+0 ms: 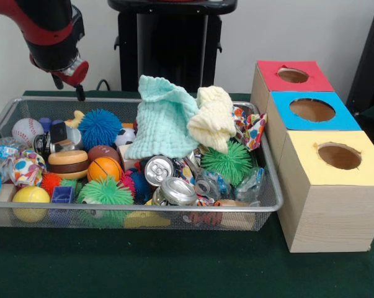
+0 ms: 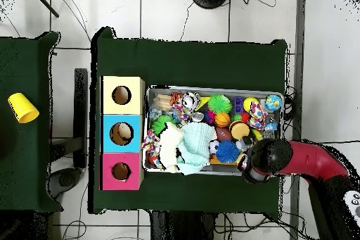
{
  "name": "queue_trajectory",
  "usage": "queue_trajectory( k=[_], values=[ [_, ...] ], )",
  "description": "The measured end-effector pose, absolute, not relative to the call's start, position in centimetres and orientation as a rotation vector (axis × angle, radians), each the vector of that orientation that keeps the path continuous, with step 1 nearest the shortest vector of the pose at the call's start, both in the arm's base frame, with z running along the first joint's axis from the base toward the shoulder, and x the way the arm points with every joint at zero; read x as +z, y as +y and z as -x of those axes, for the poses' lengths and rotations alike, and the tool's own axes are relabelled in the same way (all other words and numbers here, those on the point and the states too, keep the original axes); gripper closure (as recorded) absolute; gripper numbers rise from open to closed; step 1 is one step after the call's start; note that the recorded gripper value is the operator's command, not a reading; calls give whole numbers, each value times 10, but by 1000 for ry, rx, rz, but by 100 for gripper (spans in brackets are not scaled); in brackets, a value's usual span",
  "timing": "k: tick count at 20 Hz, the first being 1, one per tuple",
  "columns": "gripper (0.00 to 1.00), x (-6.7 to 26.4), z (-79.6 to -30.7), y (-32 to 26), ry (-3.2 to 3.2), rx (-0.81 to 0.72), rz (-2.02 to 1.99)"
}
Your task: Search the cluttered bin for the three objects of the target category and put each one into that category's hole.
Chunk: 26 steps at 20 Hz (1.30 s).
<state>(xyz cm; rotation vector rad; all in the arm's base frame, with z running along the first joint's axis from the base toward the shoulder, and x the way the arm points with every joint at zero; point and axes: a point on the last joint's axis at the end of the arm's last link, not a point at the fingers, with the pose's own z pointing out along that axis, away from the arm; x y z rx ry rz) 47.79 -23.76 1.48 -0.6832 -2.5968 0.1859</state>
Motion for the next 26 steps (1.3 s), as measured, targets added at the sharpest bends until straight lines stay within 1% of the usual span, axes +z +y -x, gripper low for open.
queue_trajectory(
  k=[3,11,26],
  values=[
    [0,-1,-471,-236,-2626,208,624],
    [0,-4,-469,-232,-2663,242,549],
    [0,-4,-468,-218,-2726,354,355]
  ],
)
